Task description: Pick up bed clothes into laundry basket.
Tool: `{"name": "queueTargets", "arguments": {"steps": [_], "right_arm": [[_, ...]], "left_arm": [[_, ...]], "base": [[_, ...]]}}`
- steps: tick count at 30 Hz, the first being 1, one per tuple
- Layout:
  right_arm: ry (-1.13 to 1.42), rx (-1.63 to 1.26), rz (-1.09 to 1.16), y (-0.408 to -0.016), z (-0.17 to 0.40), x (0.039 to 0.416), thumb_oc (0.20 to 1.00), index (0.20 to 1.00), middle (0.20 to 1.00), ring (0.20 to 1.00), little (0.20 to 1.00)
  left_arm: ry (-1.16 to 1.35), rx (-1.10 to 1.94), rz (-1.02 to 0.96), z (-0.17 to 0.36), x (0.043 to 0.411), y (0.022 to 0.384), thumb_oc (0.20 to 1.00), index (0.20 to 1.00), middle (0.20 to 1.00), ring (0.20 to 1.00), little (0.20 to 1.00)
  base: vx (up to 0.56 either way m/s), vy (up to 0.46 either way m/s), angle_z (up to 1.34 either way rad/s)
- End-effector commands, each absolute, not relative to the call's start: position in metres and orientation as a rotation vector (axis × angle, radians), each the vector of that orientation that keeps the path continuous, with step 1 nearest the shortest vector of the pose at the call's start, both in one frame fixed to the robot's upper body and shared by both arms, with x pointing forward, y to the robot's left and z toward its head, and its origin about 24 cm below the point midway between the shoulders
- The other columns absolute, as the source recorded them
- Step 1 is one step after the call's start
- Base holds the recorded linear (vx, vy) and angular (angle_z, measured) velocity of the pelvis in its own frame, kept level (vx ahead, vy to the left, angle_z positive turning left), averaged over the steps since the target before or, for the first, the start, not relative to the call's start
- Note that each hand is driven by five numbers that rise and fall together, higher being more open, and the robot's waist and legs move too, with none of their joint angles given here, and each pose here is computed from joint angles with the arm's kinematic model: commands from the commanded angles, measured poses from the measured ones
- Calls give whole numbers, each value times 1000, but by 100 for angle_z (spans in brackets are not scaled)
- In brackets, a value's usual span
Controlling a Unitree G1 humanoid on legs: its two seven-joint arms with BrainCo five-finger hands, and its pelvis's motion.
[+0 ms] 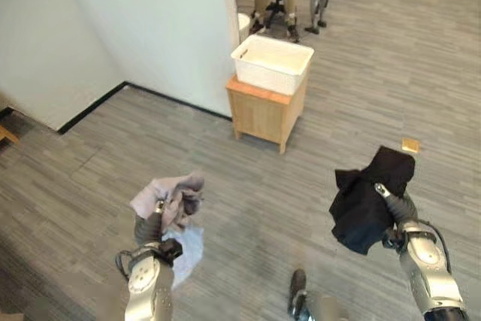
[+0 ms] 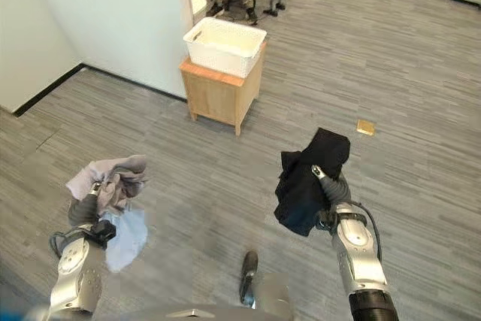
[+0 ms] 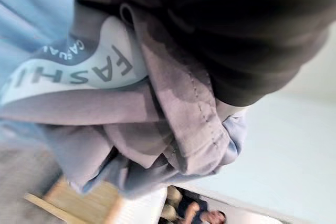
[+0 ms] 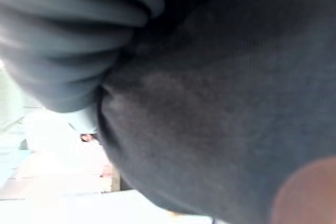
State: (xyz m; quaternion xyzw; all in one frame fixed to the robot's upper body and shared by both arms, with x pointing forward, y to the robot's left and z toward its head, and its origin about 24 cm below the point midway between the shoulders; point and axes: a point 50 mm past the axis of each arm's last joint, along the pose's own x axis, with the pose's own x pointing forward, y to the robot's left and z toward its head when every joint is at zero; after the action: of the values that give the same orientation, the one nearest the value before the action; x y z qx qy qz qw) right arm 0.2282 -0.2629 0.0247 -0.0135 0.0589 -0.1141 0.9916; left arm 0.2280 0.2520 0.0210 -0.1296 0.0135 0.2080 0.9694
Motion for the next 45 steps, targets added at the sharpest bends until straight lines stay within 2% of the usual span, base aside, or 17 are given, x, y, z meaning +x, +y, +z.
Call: {"name": "queueTargets", "arguments": {"steps": [1, 13, 17, 24, 28, 29, 30, 32, 34, 36, 40, 45], "right_arm": [[-61, -25, -203, -258, 60, 241, 200, 200, 200, 200, 200], [-47, -61, -173, -257, 59, 237, 200, 200, 200, 200, 200], [-53, -73, -111, -243, 60, 245, 200, 200, 200, 200, 200], [-92, -95, -87, -232, 68, 253, 200, 200, 200, 200, 200], [-149, -125, -116, -239, 84, 258, 200, 200, 200, 200, 200], [-234, -153, -168, -252, 108, 264, 200, 200, 200, 200, 200], [-354, -209, -311, -279, 138, 261, 200, 200, 200, 200, 200], [-406, -276, -228, -272, 158, 262, 200, 200, 200, 200, 200], [-445, -277, -242, -276, 167, 267, 200, 200, 200, 200, 200], [-527, -399, -241, -282, 204, 281, 200, 200, 200, 200, 200], [-538, -490, -238, -286, 223, 293, 200, 200, 200, 200, 200], [-378, -533, -238, -295, 226, 333, 200, 200, 200, 200, 200]], "left_arm": [[-162, -151, 417, 64, 227, 276, 200, 200, 200, 200, 200], [-106, -196, 393, 47, 225, 265, 200, 200, 200, 200, 200], [-72, -195, 421, 40, 215, 271, 200, 200, 200, 200, 200], [-129, -92, 377, 62, 225, 277, 200, 200, 200, 200, 200], [-164, -66, 343, 72, 230, 275, 200, 200, 200, 200, 200], [-166, -77, 309, 73, 235, 270, 200, 200, 200, 200, 200], [-128, -44, 317, 67, 236, 270, 200, 200, 200, 200, 200], [-122, -71, 258, 64, 235, 262, 200, 200, 200, 200, 200], [-117, -87, 253, 60, 233, 259, 200, 200, 200, 200, 200], [-55, -137, 207, 44, 223, 248, 200, 200, 200, 200, 200], [-2, -150, 177, 33, 217, 243, 200, 200, 200, 200, 200], [46, -160, 135, 26, 213, 238, 200, 200, 200, 200, 200]], "base": [[452, -202, 1], [497, 88, -14], [469, 184, -30], [311, 293, -24], [315, -7, 42], [459, -187, 77], [514, -188, 153], [279, -84, 161], [166, -82, 44], [178, -113, -21], [77, -63, 23], [43, -59, 3]]}}
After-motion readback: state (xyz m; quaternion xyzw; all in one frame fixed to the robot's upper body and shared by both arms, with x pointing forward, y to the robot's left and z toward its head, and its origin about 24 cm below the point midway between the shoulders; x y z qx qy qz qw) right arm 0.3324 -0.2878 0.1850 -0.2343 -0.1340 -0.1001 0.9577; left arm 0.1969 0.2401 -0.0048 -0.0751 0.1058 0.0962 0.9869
